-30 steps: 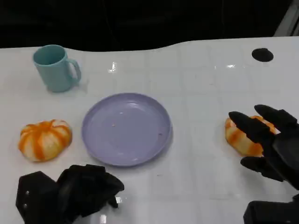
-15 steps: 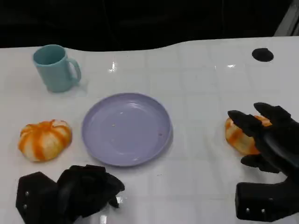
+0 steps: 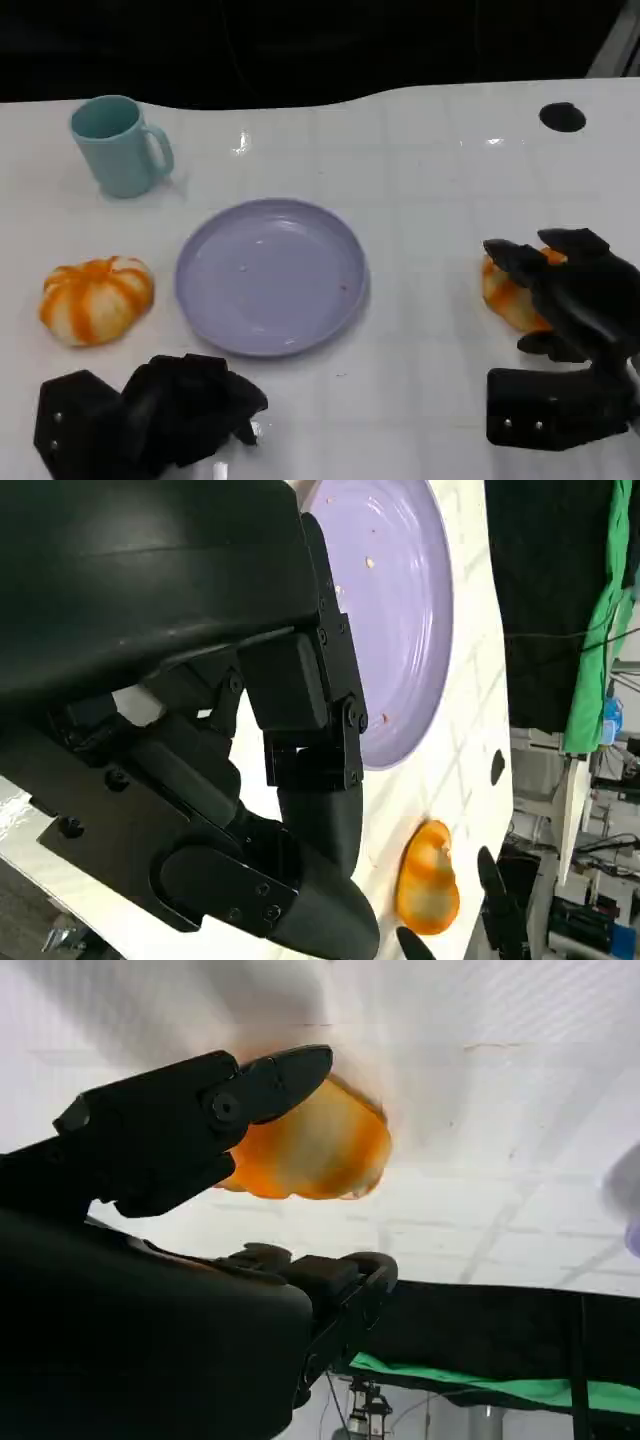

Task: Grasp the bread from the table and place it into the plate.

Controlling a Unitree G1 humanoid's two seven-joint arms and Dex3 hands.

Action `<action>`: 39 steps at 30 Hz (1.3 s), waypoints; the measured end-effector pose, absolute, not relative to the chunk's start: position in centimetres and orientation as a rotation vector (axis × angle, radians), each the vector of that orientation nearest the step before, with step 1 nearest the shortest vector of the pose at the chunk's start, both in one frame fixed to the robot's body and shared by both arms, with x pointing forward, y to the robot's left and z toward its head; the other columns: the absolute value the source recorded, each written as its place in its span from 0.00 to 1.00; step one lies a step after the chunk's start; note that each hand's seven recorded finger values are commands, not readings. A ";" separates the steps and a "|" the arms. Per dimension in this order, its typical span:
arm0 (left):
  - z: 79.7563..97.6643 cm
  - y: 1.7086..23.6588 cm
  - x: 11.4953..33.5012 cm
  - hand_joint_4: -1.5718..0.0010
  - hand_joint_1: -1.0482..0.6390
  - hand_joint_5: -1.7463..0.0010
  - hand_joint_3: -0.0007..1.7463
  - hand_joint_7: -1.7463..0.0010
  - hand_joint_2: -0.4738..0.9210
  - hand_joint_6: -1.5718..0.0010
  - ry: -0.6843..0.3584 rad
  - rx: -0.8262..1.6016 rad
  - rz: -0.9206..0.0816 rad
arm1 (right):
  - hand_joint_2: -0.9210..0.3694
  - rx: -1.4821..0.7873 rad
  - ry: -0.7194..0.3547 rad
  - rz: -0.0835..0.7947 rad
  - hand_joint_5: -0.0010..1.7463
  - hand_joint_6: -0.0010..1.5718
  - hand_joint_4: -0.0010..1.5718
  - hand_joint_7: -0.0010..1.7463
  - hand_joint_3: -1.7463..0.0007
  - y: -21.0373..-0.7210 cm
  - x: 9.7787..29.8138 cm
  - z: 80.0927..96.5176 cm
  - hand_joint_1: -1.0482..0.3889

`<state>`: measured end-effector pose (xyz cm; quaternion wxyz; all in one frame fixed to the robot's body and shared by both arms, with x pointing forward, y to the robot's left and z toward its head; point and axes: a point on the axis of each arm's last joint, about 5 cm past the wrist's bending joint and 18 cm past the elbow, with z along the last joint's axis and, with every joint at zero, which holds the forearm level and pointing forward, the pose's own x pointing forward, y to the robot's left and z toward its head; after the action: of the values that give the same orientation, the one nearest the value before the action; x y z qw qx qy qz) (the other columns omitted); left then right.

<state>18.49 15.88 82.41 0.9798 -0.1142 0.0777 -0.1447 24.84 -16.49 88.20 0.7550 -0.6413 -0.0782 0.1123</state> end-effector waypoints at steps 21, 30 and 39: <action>82.5 15.9 18.4 0.43 0.00 0.13 0.14 0.75 0.80 0.04 0.159 -0.232 -0.292 | 0.01 -1.374 -0.165 0.217 0.91 0.84 0.60 0.18 0.96 -17.0 26.1 86.9 0.69; 82.5 15.9 18.4 0.43 0.00 0.13 0.14 0.75 0.80 0.04 0.159 -0.231 -0.292 | 0.16 -1.329 -0.261 0.180 1.00 0.51 0.54 0.84 0.78 -17.2 26.2 86.3 0.69; 82.5 15.8 18.4 0.43 0.00 0.13 0.14 0.75 0.80 0.04 0.159 -0.229 -0.294 | 0.44 -1.289 -0.351 0.123 1.00 0.53 0.57 0.86 0.42 -17.2 26.0 85.5 0.70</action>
<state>18.44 15.84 82.48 0.9795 -0.1140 0.0791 -0.1458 25.97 -17.16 85.48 0.7834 -0.5971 -0.1628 0.0568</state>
